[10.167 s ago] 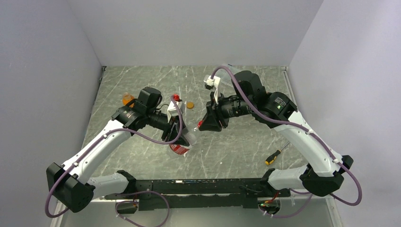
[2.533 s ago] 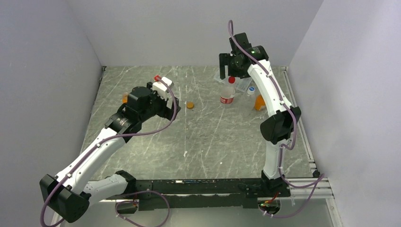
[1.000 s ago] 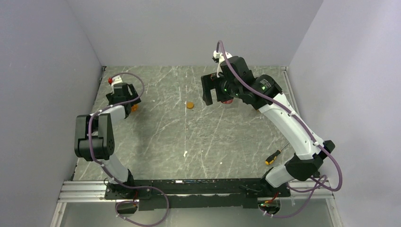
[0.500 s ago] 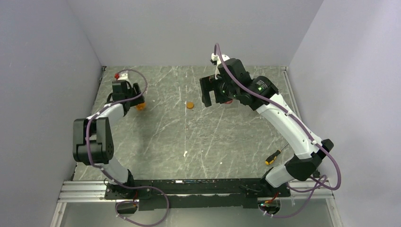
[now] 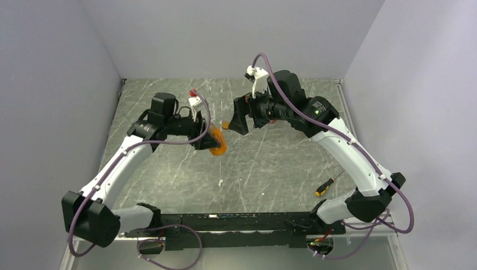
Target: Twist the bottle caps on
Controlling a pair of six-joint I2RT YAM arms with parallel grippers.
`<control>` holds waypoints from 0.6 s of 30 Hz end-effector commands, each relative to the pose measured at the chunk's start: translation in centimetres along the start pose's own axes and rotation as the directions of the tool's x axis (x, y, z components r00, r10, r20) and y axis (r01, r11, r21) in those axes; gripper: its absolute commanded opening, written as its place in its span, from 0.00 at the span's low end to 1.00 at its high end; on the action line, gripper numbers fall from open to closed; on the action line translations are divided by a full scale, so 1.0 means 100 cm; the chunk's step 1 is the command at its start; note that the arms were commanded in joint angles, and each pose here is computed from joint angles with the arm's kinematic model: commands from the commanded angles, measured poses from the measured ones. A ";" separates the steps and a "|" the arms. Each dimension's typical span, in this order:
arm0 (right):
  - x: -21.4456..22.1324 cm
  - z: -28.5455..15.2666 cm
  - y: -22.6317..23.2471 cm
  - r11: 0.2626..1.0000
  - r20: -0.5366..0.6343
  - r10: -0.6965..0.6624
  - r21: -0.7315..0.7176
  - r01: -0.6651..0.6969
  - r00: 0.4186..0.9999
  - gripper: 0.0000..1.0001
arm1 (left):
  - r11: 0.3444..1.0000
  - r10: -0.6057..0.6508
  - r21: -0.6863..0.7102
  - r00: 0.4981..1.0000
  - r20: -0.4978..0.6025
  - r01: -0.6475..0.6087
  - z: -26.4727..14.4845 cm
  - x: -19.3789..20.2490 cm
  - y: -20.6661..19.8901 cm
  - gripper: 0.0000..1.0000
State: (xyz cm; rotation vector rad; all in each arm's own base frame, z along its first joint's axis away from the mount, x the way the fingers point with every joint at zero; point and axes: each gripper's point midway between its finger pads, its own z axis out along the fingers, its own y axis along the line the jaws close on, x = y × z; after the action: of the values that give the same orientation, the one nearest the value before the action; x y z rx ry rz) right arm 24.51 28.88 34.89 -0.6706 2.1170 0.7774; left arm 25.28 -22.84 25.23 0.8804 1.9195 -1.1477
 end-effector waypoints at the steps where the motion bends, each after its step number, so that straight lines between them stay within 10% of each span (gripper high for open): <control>1: -0.011 -0.011 0.039 0.979 0.060 -0.012 -0.201 0.024 0.998 0.98 | 0.973 0.134 0.192 0.991 0.002 -0.132 -0.005 0.010 -0.054 0.31; 18: 0.000 0.016 0.049 0.979 -0.037 0.104 -0.169 -0.109 0.994 0.78 | 0.941 0.301 0.167 0.953 -0.027 -0.293 0.006 0.022 -0.072 0.23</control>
State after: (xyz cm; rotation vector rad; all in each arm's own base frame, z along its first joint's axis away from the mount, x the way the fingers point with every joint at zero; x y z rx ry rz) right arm 21.80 32.58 34.43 -0.6856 2.1604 1.0361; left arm 17.65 -25.55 25.19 1.2256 1.7414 -1.1886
